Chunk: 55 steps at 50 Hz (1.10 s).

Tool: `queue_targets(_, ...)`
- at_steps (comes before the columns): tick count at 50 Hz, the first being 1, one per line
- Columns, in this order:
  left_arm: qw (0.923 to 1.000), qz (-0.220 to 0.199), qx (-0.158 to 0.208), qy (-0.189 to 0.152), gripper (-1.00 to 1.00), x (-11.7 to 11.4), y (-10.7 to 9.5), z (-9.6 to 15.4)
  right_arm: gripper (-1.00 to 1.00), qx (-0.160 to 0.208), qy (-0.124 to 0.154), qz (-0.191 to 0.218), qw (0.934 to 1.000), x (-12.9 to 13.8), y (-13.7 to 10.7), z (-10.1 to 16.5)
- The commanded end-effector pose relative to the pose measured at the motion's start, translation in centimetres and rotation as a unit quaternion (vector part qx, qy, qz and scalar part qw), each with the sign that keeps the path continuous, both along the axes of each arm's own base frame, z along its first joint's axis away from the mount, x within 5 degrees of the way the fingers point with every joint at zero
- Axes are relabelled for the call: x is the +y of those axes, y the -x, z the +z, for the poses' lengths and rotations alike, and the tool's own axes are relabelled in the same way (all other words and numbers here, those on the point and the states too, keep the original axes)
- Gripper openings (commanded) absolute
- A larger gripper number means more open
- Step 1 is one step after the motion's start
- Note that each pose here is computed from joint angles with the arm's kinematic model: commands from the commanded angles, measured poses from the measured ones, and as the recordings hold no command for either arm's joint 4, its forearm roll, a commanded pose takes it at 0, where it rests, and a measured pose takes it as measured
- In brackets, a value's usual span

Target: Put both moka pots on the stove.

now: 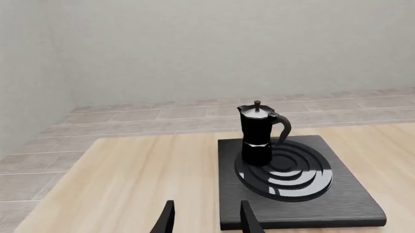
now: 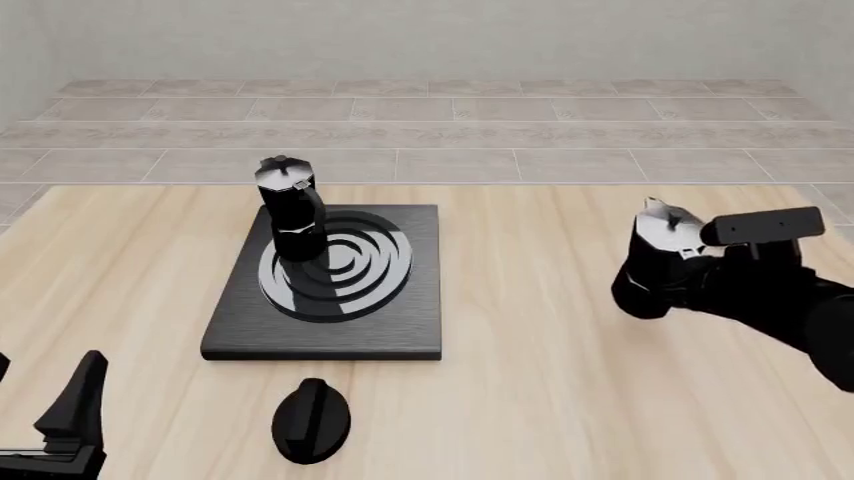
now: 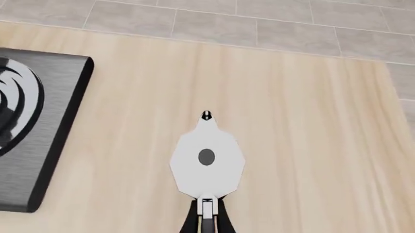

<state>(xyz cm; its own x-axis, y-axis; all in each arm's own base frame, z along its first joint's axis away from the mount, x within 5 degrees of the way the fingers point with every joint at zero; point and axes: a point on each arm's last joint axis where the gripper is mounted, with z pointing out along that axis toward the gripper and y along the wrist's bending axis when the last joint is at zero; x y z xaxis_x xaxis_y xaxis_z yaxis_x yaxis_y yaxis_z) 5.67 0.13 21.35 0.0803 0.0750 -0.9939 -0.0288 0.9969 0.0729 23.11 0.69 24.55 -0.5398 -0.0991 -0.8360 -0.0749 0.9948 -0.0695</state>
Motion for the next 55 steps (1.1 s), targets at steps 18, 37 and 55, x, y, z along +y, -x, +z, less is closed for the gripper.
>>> queue_targets(18,1.0,0.001,-0.001,0.004,1.0,0.0,0.0,0.0,-1.0,-0.055,-0.005,0.087,0.9946,4.7,-2.9,5.1)
queue_targets(37,1.0,0.0,-0.002,0.002,1.0,0.0,0.0,0.0,-1.0,-0.071,-0.011,0.145,0.9869,8.8,-5.6,7.7)
queue_targets(55,1.0,0.002,-0.003,0.002,1.0,0.0,0.0,0.1,-1.0,-0.084,-0.018,0.179,0.98,12.2,-8.1,9.2)
